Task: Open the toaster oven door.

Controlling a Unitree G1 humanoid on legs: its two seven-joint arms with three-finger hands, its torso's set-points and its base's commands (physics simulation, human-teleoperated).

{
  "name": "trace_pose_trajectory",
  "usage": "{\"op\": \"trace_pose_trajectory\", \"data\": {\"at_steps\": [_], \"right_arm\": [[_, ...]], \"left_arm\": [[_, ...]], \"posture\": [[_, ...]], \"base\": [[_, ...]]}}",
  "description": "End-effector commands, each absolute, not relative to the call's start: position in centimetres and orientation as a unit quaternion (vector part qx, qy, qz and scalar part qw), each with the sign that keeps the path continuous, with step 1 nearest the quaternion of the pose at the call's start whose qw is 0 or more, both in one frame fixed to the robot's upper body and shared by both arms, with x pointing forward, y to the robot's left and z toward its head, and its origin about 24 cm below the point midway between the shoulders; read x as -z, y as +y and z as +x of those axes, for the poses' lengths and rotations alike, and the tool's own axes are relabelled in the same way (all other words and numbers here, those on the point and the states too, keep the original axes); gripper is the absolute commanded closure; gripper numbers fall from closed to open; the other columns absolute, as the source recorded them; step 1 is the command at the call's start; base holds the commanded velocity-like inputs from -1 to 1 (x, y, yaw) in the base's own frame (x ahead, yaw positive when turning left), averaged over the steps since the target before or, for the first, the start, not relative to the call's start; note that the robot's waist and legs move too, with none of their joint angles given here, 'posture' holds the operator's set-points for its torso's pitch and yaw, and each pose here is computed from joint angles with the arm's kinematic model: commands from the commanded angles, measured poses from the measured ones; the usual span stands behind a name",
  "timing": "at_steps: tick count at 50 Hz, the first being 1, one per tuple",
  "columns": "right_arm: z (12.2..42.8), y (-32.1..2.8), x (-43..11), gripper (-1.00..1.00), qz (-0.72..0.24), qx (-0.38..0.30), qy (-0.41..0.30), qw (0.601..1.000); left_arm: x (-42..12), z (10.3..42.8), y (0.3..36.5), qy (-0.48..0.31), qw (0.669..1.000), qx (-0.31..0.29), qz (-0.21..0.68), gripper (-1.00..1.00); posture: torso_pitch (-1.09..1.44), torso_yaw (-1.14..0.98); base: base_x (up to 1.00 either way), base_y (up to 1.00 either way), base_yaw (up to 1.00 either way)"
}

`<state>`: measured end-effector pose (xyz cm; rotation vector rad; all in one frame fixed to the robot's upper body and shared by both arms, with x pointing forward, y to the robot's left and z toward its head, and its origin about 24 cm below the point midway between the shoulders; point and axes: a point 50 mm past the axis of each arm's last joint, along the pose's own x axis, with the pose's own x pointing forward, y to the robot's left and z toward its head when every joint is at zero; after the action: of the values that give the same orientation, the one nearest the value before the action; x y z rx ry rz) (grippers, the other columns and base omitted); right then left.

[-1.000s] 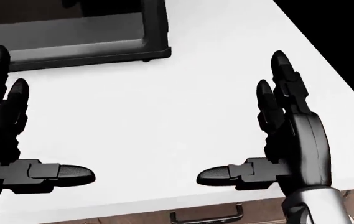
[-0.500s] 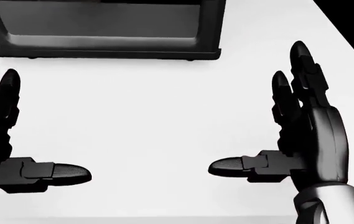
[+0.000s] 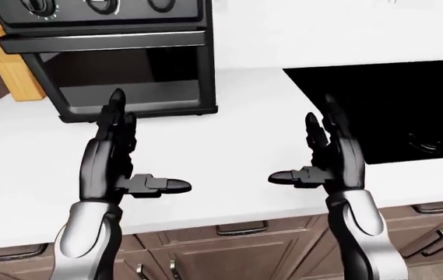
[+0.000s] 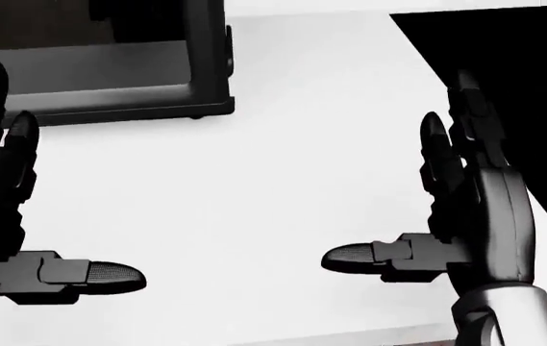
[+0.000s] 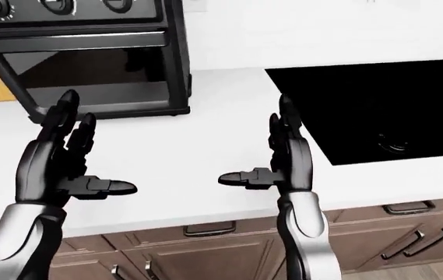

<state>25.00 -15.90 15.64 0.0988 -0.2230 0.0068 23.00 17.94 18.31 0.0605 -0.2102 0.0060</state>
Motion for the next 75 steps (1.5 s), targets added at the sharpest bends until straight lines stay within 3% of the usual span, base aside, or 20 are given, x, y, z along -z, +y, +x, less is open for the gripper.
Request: {"op": "trace_pose_trajectory", "data": {"at_steps": [1, 40, 57, 67, 72, 75], "right_arm": [[24.7, -15.7, -17.1, -1.00, 0.049, -0.010, -0.153, 0.987], [25.0, -15.2, -16.4, -1.00, 0.047, -0.017, -0.149, 0.988], [24.7, -15.2, -16.7, -1.00, 0.047, -0.017, -0.150, 0.987], [25.1, -15.2, -16.3, -1.00, 0.048, -0.016, -0.149, 0.988], [25.0, -15.3, -16.4, -1.00, 0.048, -0.015, -0.149, 0.988], [25.0, -15.3, -16.4, -1.00, 0.048, -0.015, -0.149, 0.987]], "left_arm": [[-19.5, 22.7, 17.9, -0.144, 0.989, -0.004, 0.037, -1.00], [-19.0, 22.9, 18.0, -0.143, 0.989, -0.003, 0.035, -1.00], [-20.7, 24.2, 17.1, -0.149, 0.985, 0.011, 0.081, -1.00], [-21.6, 28.2, 16.5, -0.142, 0.959, -0.016, 0.246, -1.00], [-23.0, 30.2, 17.0, -0.181, 0.908, -0.080, 0.370, -1.00], [-23.3, 30.6, 16.7, -0.192, 0.889, -0.088, 0.406, -1.00]], "posture": [[-0.12, 0.00], [-0.33, 0.00], [-0.38, 0.00], [-0.38, 0.00], [-0.38, 0.00], [-0.38, 0.00]], "base": [[0.00, 0.00, 0.00], [0.00, 0.00, 0.00], [0.00, 0.00, 0.00], [0.00, 0.00, 0.00], [0.00, 0.00, 0.00], [0.00, 0.00, 0.00]]}}
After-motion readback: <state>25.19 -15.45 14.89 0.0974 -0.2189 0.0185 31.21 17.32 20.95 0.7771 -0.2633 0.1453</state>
